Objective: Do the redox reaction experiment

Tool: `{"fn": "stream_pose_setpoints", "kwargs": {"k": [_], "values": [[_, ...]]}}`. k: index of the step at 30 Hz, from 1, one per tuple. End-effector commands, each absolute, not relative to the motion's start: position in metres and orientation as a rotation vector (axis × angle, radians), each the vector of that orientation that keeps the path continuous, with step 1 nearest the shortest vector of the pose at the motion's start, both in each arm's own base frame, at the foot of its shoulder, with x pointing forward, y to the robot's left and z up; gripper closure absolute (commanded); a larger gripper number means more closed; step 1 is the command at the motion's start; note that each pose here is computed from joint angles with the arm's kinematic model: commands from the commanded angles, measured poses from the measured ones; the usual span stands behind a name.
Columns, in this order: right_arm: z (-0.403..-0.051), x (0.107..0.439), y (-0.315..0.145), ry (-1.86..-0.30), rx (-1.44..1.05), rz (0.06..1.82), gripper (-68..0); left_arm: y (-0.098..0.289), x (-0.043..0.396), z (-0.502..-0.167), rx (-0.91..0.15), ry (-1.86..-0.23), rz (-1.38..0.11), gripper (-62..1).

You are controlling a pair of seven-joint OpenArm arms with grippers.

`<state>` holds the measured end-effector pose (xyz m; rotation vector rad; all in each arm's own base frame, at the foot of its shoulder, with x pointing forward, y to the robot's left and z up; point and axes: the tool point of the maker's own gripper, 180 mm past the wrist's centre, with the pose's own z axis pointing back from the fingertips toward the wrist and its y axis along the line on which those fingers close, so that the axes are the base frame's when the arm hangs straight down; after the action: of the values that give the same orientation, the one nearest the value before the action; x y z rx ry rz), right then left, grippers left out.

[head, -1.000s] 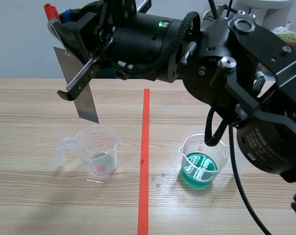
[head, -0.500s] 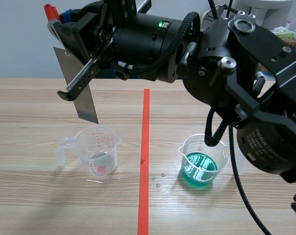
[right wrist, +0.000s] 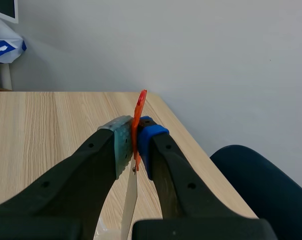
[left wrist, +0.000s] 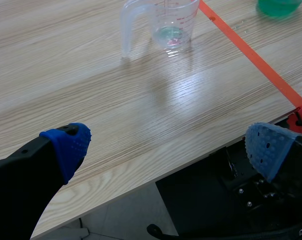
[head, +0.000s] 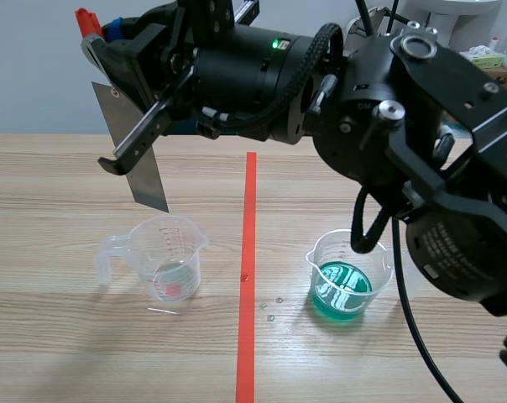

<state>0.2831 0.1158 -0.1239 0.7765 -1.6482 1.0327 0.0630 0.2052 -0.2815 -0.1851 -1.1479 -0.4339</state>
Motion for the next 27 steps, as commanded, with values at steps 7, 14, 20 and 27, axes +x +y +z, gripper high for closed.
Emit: {"fn": "stream_pose_setpoints", "kwargs": {"k": [7,14,20,27], "values": [[-0.109,0.275,0.089,-1.719,0.734,1.045,-2.0,0.202,0.068,-0.273,-0.195,-1.187,-0.429,-62.3],[-0.114,0.269,0.058,-1.708,0.687,1.019,-2.0,0.202,0.068,-0.273,-0.195,-1.187,-0.429,-62.3],[-0.118,0.261,0.031,-1.705,0.643,1.019,-2.0,0.202,0.068,-0.273,-0.195,-1.187,-0.429,-62.3],[-0.126,0.252,-0.001,-1.697,0.586,1.021,-2.0,0.202,0.068,-0.273,-0.195,-1.187,-0.429,-62.3]]}}
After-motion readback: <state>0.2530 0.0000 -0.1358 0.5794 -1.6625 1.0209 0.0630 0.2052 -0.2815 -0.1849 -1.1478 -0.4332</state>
